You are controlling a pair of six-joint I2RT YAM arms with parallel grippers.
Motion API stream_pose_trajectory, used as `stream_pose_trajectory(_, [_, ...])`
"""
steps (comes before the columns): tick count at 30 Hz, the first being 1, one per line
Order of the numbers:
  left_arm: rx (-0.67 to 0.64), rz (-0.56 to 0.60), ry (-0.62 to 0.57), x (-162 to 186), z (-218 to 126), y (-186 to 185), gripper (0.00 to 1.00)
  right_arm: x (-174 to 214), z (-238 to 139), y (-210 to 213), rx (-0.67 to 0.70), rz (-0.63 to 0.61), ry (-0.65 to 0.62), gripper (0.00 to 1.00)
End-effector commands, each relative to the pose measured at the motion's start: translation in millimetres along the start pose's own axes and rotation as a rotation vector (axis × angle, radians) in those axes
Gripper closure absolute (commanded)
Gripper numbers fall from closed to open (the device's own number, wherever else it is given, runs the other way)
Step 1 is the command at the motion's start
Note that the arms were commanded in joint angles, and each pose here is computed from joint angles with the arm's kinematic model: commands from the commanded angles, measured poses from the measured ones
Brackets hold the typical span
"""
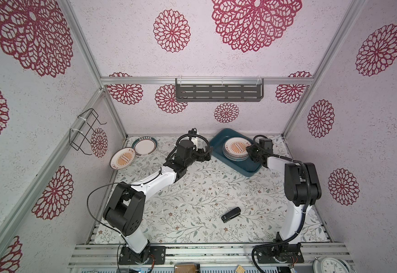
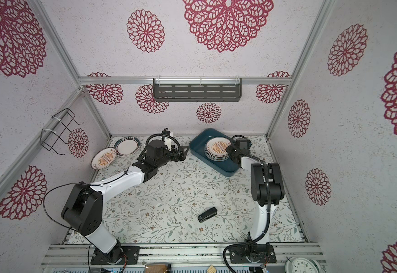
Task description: Place the plates into the plastic bin on the countertop
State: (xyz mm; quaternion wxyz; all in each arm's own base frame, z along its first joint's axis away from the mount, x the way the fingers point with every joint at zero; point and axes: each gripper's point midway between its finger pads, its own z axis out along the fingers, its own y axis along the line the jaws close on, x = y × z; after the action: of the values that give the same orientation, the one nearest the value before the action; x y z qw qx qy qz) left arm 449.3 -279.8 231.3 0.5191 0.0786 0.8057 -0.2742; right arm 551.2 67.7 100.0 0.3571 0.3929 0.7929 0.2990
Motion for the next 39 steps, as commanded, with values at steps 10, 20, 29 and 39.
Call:
stream_pose_trajectory(10, [-0.094, 0.003, -0.048, -7, -28, 15, 0.03, 2, -27, 24, 0.06, -0.137, -0.002, 0.27])
stream_pose_trajectory(20, [-0.139, -0.014, -0.088, -10, -54, 24, 0.03, 3, -71, 38, 0.064, -0.218, -0.039, 0.11])
stream_pose_trajectory(29, [-0.044, -0.09, -0.087, -12, -64, 8, 0.03, 10, -133, 60, -0.035, -0.294, -0.096, 0.01])
stream_pose_trajectory(39, [0.087, -0.32, -0.036, -2, -68, -19, 0.03, 41, -200, 71, -0.116, -0.391, -0.129, 0.01])
